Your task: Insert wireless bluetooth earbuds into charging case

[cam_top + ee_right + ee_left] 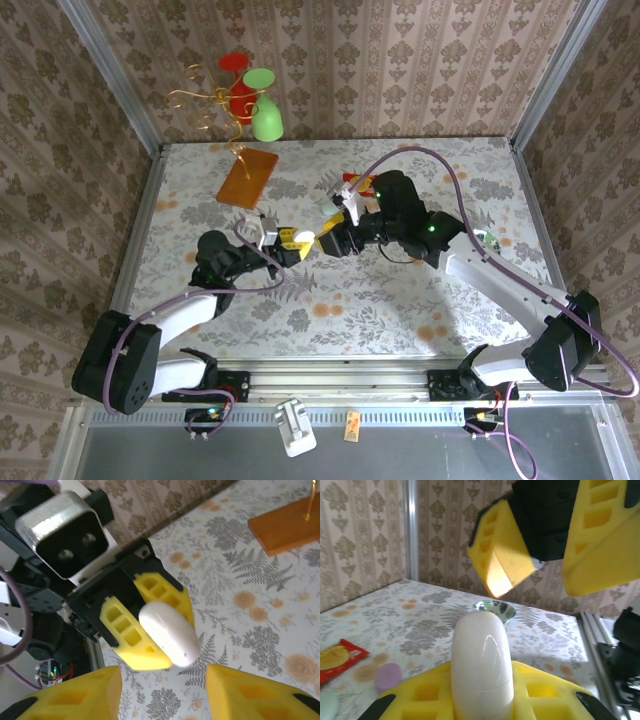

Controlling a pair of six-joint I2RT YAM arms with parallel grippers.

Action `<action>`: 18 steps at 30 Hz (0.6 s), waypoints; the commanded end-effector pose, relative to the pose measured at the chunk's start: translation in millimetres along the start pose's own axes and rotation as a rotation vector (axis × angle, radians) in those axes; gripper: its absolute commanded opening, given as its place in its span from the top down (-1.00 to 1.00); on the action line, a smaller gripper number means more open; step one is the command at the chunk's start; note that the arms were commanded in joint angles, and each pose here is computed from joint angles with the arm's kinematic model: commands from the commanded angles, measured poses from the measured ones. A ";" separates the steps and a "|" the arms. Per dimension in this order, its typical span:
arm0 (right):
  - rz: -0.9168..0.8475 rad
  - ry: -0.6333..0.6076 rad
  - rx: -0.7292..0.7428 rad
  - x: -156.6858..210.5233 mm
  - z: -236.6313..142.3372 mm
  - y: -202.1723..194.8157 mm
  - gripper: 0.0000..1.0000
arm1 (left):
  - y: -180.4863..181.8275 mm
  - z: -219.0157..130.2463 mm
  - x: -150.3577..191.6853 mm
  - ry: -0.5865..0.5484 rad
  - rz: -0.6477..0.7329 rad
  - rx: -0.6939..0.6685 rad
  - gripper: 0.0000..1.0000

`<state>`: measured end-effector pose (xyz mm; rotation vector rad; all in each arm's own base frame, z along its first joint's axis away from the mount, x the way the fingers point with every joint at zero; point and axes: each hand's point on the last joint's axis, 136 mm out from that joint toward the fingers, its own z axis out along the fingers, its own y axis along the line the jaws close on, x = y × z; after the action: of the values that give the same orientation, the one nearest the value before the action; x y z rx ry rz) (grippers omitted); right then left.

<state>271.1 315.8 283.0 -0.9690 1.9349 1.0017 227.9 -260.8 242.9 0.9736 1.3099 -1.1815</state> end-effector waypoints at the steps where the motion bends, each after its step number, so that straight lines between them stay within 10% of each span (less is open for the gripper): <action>1: -0.148 -0.020 -0.131 -7.4 -0.3 17.9 0.09 | -17.6 3.4 -16.7 -0.016 -0.050 0.099 0.84; 18: -0.107 0.064 -0.304 10.1 25.2 25.1 0.48 | -22.1 7.7 -31.7 -0.042 -0.096 0.162 0.83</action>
<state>268.0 335.3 264.7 -1.1956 1.8437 1.1423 213.2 -266.7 251.2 0.9742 1.3526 -1.3871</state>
